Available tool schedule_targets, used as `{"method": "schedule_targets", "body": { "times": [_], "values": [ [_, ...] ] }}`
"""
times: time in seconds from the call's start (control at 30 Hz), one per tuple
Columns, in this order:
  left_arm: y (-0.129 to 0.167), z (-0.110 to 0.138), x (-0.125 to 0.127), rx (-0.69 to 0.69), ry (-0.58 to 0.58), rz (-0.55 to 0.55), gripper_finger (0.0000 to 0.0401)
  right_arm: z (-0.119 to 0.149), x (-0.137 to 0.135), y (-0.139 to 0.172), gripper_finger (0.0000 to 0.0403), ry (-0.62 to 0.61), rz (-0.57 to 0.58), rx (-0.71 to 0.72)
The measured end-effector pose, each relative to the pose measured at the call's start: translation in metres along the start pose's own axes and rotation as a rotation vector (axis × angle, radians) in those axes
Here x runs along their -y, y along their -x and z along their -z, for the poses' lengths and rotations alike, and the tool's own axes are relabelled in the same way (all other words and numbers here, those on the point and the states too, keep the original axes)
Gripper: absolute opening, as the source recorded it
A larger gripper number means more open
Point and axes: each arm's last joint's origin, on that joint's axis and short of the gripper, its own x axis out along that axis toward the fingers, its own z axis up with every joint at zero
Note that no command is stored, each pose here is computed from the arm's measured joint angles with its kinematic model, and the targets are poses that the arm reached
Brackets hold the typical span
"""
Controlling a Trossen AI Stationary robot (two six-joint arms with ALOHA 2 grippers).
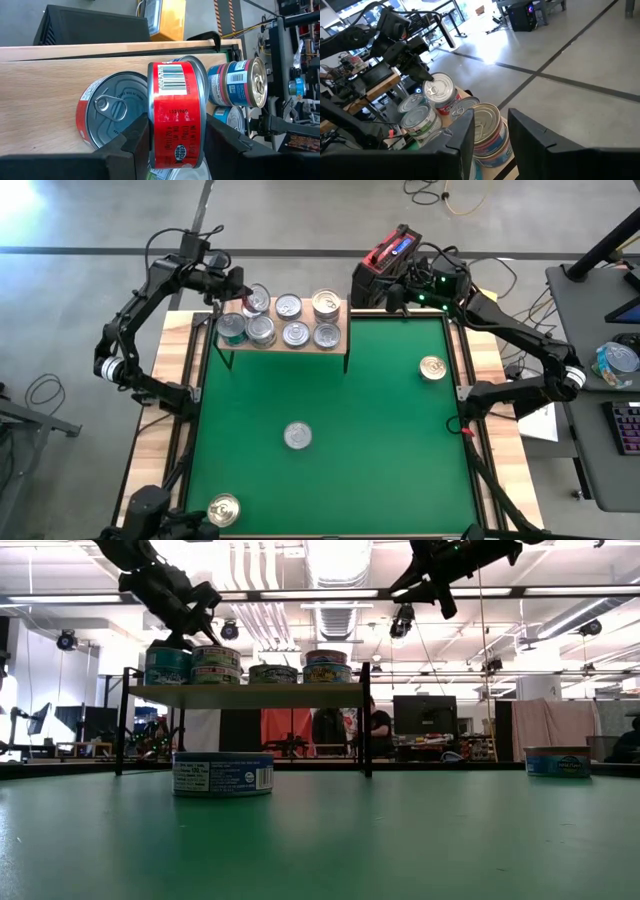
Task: Stack canned seafood by type on shelf
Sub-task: Stack the red tuna can on top of the red tuna can on the shelf
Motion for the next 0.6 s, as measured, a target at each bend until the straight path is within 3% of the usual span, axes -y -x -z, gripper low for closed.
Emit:
{"method": "schedule_targets", "body": {
  "times": [0.3, 0.6],
  "values": [
    [-0.0001, 0.0000, 0.0000, 0.002, 0.000, -0.004, 0.0159, -0.0001, 0.0000, 0.0000, 0.0093, 0.008, 0.000, 0.000],
    [-0.0002, 0.0001, 0.0001, 0.001, 0.000, -0.004, 0.0153, -0.0001, 0.0000, 0.0000, 0.0100, 0.014, 0.000, 0.001]
  ]
}}
